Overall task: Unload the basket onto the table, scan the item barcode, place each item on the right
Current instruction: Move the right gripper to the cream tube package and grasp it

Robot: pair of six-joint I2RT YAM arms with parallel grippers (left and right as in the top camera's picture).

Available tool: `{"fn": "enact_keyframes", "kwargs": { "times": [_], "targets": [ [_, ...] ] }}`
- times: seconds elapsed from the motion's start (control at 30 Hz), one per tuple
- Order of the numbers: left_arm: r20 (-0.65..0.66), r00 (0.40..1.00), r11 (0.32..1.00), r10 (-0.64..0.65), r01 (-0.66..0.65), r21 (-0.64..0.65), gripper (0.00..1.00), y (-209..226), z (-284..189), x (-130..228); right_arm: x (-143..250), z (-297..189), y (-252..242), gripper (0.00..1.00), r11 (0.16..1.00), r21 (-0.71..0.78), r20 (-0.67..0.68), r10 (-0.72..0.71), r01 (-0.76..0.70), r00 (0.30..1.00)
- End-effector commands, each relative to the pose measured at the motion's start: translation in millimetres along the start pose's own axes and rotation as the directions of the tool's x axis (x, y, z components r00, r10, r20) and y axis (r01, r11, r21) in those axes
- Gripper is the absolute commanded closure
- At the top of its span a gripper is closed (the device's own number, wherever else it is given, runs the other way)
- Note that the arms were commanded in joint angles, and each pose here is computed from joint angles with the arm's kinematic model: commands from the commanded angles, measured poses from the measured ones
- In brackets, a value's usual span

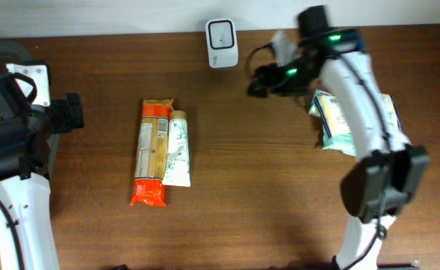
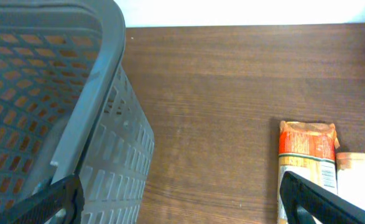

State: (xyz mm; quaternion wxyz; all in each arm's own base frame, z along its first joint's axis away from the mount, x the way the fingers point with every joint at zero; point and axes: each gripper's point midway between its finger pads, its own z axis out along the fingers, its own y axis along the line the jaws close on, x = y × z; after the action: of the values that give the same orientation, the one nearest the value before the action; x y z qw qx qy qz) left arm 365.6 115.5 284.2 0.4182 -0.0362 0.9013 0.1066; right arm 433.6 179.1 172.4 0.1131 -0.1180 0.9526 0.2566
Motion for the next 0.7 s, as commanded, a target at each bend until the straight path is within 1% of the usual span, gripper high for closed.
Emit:
{"fn": "enact_keyframes", "kwargs": {
  "times": [0.0, 0.07, 0.13, 0.2, 0.33, 0.37, 0.5, 0.57, 0.67],
  "targets": [
    [0.013, 1.000, 1.000, 0.013, -0.013, 0.004, 0.01, 0.7, -2.5, -4.2, 20.1, 81.4, 45.9, 0.31, 0.997, -0.070, -0.130, -0.052, 0.044, 0.990],
    [0.013, 1.000, 1.000, 0.013, -0.013, 0.004, 0.01, 0.7, -2.5, -4.1, 25.0, 119.1, 69.1, 0.34, 0.996, -0.086, -0.150, -0.050, 0.037, 0.988],
    [0.013, 1.000, 1.000, 0.013, -0.013, 0.004, 0.01, 0.7, -2.5, -4.2, 25.9, 142.0, 85.9, 0.37, 0.995, -0.099, -0.145, -0.038, 0.024, 0.989],
    [0.013, 1.000, 1.000, 0.013, -0.013, 0.004, 0.01, 0.7, -2.5, -4.2, 31.0, 165.1, 106.1, 0.45, 0.993, -0.112, -0.143, -0.062, 0.046, 0.988],
    [0.013, 1.000, 1.000, 0.013, -0.013, 0.004, 0.01, 0.7, -2.5, -4.2, 44.2, 187.1, 110.4, 0.47, 0.996, -0.080, -0.177, -0.042, 0.028, 0.983],
    [0.013, 1.000, 1.000, 0.013, -0.013, 0.004, 0.01, 0.7, -2.5, -4.2, 49.9, 194.6, 109.2, 0.50, 0.997, -0.073, -0.196, -0.029, 0.015, 0.980],
    [0.013, 1.000, 1.000, 0.013, -0.013, 0.004, 0.01, 0.7, -2.5, -4.2, 70.8, 209.2, 104.5, 0.55, 0.999, -0.053, -0.251, -0.012, -0.001, 0.968],
    [0.013, 1.000, 1.000, 0.013, -0.013, 0.004, 0.01, 0.7, -2.5, -4.2, 81.9, 216.4, 95.6, 0.55, 0.999, -0.034, -0.274, 0.001, -0.011, 0.962],
    [0.013, 1.000, 1.000, 0.013, -0.013, 0.004, 0.01, 0.7, -2.5, -4.2, 85.8, 225.6, 92.4, 0.56, 0.999, -0.049, -0.266, -0.007, -0.007, 0.964]
  ]
}}
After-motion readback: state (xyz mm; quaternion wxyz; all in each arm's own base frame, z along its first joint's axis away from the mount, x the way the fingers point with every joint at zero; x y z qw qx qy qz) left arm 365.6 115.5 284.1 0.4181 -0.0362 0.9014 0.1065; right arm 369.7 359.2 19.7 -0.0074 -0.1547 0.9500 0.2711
